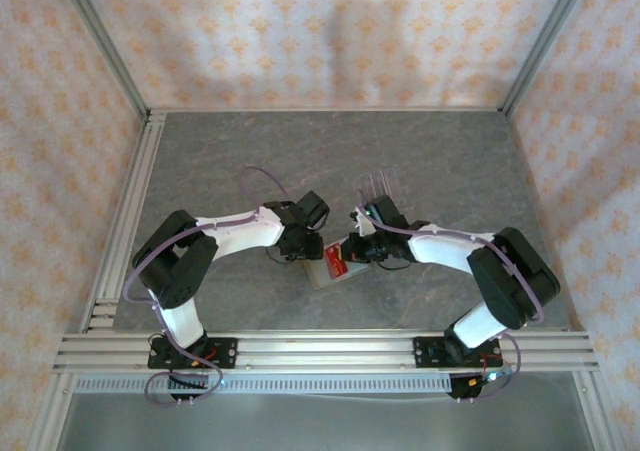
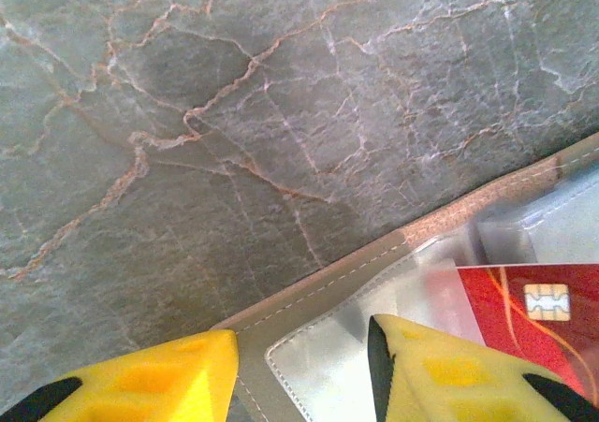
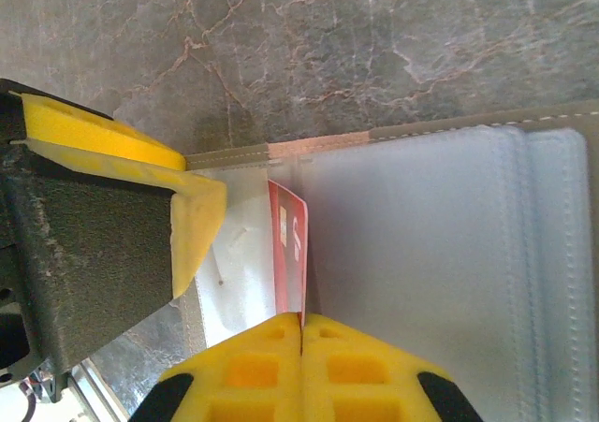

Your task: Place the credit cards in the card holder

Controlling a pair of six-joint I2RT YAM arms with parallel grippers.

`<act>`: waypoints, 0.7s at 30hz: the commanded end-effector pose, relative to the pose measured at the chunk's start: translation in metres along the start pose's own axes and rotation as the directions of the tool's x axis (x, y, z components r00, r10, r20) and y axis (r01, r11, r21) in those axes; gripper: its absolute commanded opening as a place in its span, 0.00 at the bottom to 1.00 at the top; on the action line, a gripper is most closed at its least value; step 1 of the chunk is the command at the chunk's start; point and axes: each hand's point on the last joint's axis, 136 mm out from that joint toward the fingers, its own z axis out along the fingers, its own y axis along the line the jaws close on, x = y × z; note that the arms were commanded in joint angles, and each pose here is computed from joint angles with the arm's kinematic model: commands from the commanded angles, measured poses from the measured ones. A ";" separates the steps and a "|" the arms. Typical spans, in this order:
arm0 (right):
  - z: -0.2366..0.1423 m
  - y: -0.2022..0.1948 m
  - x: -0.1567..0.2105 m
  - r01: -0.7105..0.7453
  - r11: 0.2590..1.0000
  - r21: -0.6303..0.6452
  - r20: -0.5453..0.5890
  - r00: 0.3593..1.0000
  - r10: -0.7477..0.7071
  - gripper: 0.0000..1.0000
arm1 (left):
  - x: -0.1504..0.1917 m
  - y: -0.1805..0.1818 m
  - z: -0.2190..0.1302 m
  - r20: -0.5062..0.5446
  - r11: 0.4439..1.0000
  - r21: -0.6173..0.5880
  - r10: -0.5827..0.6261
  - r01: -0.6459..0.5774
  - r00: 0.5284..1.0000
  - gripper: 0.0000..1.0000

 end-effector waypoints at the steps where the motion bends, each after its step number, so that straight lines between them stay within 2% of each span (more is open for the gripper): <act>1: 0.007 -0.005 0.007 0.009 0.999 0.034 -0.045 0.999 -0.007 0.00 | 0.010 0.012 0.010 -0.037 0.998 -0.067 -0.001 -0.001 0.999 0.44; 21: 0.030 -0.002 0.003 0.006 1.000 0.006 -0.066 0.998 -0.006 0.00 | 0.001 -0.010 -0.001 -0.026 1.000 0.013 0.007 -0.007 1.000 0.43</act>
